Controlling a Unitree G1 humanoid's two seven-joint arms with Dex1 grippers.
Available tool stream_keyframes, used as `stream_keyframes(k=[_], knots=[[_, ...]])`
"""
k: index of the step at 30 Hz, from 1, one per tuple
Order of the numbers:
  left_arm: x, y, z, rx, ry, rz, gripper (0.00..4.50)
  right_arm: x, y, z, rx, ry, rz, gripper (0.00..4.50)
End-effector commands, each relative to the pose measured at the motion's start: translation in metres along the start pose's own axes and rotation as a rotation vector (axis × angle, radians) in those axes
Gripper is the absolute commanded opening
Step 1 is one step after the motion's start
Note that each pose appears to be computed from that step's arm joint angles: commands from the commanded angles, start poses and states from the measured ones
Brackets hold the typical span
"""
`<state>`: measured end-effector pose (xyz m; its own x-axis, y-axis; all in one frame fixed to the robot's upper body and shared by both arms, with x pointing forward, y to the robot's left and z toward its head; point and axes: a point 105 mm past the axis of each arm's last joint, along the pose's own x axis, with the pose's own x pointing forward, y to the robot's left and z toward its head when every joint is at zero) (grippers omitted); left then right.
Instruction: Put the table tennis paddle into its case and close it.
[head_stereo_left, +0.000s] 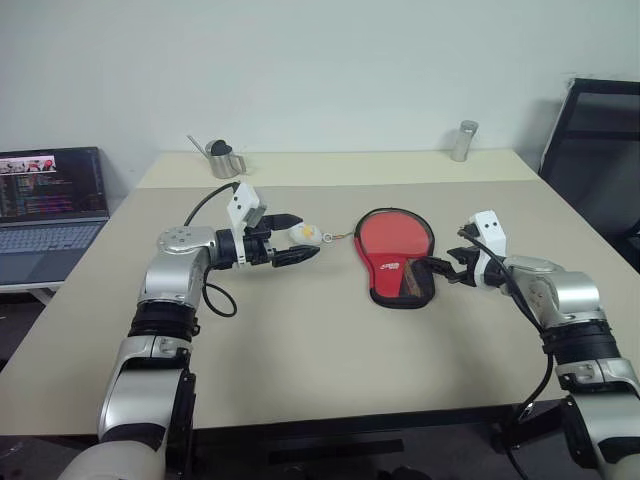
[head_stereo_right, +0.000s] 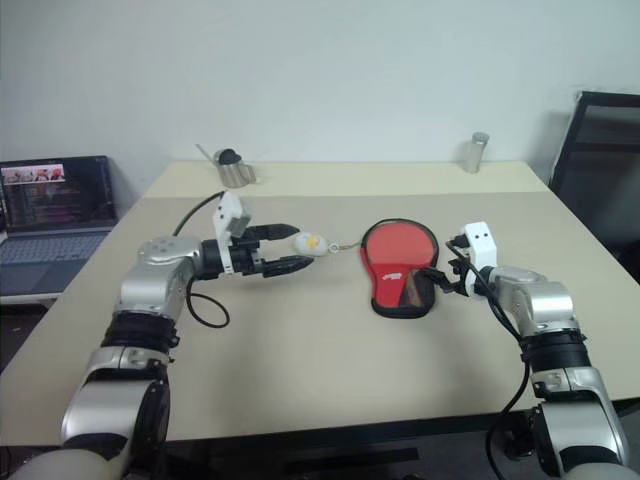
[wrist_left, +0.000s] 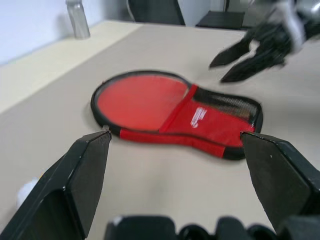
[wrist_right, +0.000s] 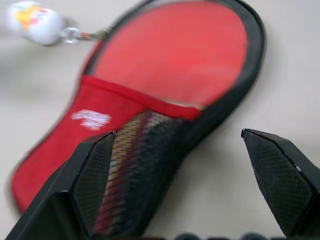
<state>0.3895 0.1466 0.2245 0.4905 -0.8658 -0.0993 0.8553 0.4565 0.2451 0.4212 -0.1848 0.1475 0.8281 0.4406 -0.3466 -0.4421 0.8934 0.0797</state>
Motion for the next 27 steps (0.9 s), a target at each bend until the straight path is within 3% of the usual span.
stream_keyframes(k=[1,22,25,27], knots=[[-0.004,-0.002,0.020,0.045,-0.038,0.016,4.50,0.008,-0.003,0.014,-0.019,-0.049,-0.021,4.45],[0.004,-0.007,0.023,0.064,-0.027,0.012,4.50,0.048,0.014,-0.010,0.064,0.046,0.032,4.45],[0.003,-0.007,0.022,0.068,-0.022,0.013,4.50,0.050,0.016,-0.017,0.087,0.070,0.038,3.89],[0.002,-0.007,0.021,0.070,-0.018,0.014,4.50,0.051,0.017,-0.021,0.096,0.079,0.042,3.22]])
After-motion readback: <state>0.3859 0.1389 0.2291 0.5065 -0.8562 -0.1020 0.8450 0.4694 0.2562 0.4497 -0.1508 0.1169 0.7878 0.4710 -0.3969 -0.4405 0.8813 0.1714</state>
